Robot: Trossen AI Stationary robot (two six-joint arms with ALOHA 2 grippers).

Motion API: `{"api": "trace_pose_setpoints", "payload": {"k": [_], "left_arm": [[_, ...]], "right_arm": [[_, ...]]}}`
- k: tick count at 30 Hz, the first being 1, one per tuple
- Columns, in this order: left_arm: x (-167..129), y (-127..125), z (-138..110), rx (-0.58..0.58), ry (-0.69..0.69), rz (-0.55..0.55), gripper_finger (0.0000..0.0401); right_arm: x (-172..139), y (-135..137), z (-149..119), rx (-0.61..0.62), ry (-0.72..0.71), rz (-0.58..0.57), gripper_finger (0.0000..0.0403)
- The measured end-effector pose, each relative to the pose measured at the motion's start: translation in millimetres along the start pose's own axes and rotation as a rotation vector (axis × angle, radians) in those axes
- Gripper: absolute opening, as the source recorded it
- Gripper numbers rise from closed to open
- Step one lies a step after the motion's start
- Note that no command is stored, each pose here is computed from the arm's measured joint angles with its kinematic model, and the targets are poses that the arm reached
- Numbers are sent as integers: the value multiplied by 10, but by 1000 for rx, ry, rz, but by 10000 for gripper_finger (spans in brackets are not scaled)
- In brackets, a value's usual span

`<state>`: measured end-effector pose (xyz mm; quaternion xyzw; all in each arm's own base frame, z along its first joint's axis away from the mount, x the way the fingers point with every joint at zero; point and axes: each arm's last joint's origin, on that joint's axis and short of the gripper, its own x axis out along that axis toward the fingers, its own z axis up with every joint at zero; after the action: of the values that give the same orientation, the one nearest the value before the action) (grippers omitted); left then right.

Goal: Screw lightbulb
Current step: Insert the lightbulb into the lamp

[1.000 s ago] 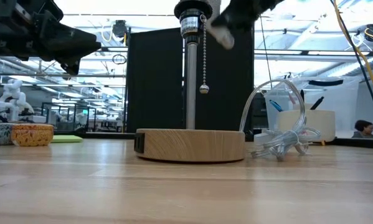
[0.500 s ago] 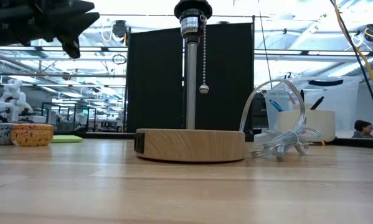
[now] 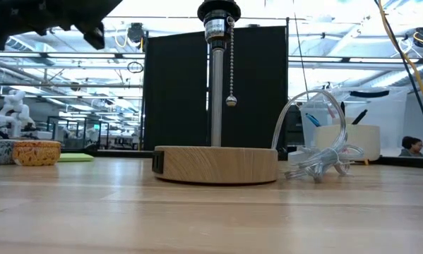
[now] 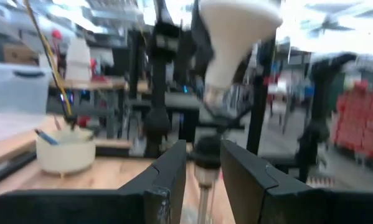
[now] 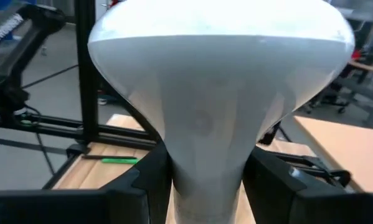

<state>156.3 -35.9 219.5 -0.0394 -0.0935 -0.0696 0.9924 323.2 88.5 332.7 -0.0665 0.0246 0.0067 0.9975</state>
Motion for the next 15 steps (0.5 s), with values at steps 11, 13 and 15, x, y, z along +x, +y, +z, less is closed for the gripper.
{"api": "trace_pose_setpoints", "payload": {"k": [11, 13, 15], "left_arm": [[331, -200, -509, -10, 327, -70, 103], [406, -246, -612, -17, 360, -82, 103], [494, -299, -694, -15, 375, -96, 103]], "right_arm": [[-75, 207, 69, -44, -38, -78, 159], [-81, 213, 81, -52, -44, -94, 159], [-83, 211, 92, -55, -54, -97, 159]]}}
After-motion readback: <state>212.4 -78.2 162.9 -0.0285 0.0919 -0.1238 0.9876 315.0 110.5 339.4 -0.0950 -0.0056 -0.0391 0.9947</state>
